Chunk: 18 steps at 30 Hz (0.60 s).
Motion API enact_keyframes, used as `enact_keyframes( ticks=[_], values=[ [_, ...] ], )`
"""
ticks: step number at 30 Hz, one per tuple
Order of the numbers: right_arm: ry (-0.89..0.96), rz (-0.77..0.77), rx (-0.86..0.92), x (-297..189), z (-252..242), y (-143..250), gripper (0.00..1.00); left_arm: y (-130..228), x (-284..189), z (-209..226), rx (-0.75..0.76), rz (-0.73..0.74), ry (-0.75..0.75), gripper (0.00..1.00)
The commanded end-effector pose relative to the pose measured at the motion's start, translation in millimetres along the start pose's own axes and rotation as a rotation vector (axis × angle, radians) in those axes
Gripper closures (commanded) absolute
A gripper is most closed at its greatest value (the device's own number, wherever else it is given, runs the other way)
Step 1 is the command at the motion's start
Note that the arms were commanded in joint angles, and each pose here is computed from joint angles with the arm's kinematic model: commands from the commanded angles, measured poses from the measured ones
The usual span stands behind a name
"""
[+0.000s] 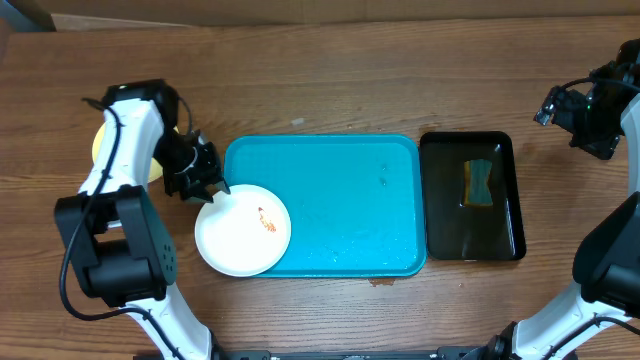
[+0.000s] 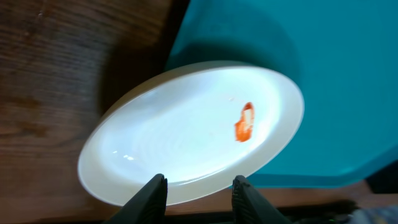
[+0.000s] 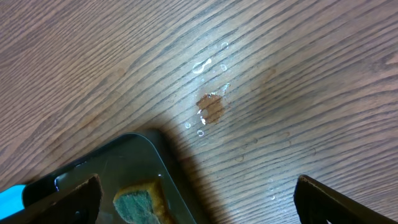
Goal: Clean dirty plates on tray and stack at the side
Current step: 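Grip the remaining white plate rim with the left gripper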
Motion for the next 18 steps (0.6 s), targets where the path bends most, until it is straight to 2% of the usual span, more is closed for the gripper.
enact_keyframes(
  ticks=[1,5,8,12,18],
  values=[
    [-0.014,-0.033,-0.003,-10.1,3.5,-3.2,0.0,6.8,-9.0,4.3,-0.003,-0.031,-0.198,0.65],
    [-0.014,-0.033,-0.003,-10.1,3.5,-3.2,0.0,6.3,-12.8,17.5,-0.096,-0.057,-0.357,0.63],
    [-0.014,-0.033,-0.003,-10.1,3.5,-3.2,0.0,7.2,-16.7,28.8,-0.127,-0.061,-0.425,0.57],
    [-0.014,-0.033,-0.003,-10.1,3.7,-3.1,0.0,14.4,-16.3,35.9,-0.182,-0.023,-0.429,0.56],
    [-0.014,-0.033,-0.003,-10.1,3.5,-3.2,0.0,23.8,9.7,38.6,-0.182,0.05,-0.421,0.59]
  ],
)
Point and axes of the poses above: each gripper's point midway between its finger pads, its own x axis out along the fingers, its own z axis along the line the jaws close on, y = z × x, the point moved 8 cm from there along -x, back along the fingers, and after that the axes turned 10 degrees about x, right-handed, at the moved point
